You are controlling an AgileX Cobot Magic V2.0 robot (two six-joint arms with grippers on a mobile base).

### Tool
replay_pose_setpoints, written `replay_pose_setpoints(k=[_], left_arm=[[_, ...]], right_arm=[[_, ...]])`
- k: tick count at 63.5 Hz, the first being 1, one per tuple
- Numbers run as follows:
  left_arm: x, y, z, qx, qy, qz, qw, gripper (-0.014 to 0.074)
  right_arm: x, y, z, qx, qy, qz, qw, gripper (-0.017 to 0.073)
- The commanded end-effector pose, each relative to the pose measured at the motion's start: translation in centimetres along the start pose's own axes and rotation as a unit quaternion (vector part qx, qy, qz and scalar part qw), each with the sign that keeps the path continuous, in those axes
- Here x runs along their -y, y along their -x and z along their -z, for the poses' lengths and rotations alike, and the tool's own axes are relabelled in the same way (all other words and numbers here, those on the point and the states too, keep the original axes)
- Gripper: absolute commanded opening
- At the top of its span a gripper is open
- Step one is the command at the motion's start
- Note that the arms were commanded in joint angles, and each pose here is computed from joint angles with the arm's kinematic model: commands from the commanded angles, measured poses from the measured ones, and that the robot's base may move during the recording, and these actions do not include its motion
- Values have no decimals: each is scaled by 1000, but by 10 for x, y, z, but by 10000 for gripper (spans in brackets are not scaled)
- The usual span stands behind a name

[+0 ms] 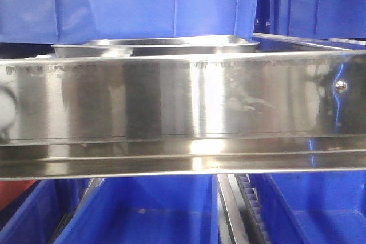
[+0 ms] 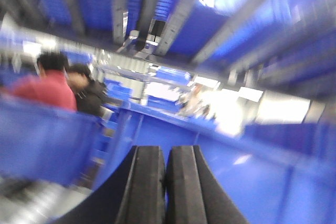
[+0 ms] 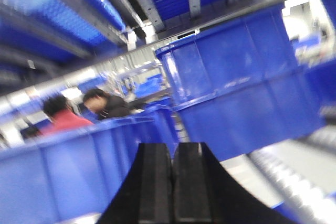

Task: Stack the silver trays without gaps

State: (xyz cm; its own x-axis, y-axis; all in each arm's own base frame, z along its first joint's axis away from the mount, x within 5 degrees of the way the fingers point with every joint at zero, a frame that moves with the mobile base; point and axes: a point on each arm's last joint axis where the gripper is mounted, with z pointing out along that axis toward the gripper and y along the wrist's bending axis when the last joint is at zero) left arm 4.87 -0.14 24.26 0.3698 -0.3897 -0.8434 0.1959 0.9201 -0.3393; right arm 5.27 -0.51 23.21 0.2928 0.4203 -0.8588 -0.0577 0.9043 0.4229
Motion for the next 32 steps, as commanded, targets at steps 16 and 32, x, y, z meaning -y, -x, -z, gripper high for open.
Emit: replay_pose_setpoints(k=[16, 32], left_arm=[[12, 26, -6, -64, 19, 72, 995, 3], [19, 42, -7, -71, 17, 77, 994, 3]], right_arm=[[-28, 44, 4, -105, -12, -7, 994, -78], [-43, 69, 10, -106, 2, -8, 994, -78]])
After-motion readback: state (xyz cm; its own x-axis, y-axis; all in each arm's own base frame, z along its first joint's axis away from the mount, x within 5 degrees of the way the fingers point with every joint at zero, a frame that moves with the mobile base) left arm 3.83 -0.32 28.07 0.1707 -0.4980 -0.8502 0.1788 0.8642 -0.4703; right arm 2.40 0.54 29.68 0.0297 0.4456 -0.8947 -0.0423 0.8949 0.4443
